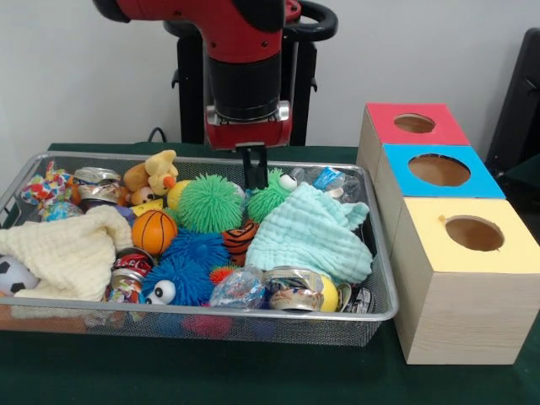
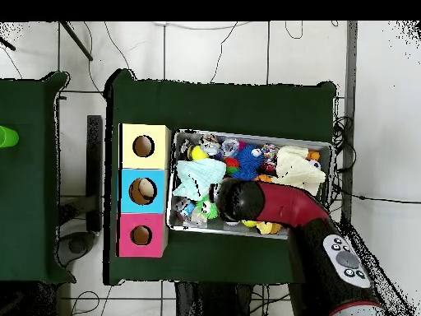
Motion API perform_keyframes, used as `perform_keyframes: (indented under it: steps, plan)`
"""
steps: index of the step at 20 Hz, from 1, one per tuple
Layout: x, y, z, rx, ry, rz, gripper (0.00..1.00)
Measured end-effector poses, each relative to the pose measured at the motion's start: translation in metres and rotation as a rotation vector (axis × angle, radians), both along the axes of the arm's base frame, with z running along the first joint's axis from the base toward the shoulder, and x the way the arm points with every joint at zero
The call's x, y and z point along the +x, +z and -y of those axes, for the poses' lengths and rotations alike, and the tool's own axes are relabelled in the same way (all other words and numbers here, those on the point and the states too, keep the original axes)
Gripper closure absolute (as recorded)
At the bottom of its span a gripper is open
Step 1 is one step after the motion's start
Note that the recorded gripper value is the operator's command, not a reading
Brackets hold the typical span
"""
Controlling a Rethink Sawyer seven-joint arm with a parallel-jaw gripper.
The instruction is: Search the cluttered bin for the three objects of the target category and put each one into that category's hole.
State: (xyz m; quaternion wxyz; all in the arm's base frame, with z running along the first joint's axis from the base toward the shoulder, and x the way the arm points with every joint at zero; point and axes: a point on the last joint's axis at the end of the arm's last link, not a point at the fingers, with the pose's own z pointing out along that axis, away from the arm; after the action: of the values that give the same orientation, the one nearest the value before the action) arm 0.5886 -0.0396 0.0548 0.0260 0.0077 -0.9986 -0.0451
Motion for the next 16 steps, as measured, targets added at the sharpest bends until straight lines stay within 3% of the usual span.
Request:
perform_keyframes:
  steps: [6, 16]
  plan:
    - [0.033, 0.007, 0.019, -0.001, -0.020, -0.049, 1.00]
    - [0.063, 0.011, 0.050, -0.002, -0.070, -0.008, 1.00]
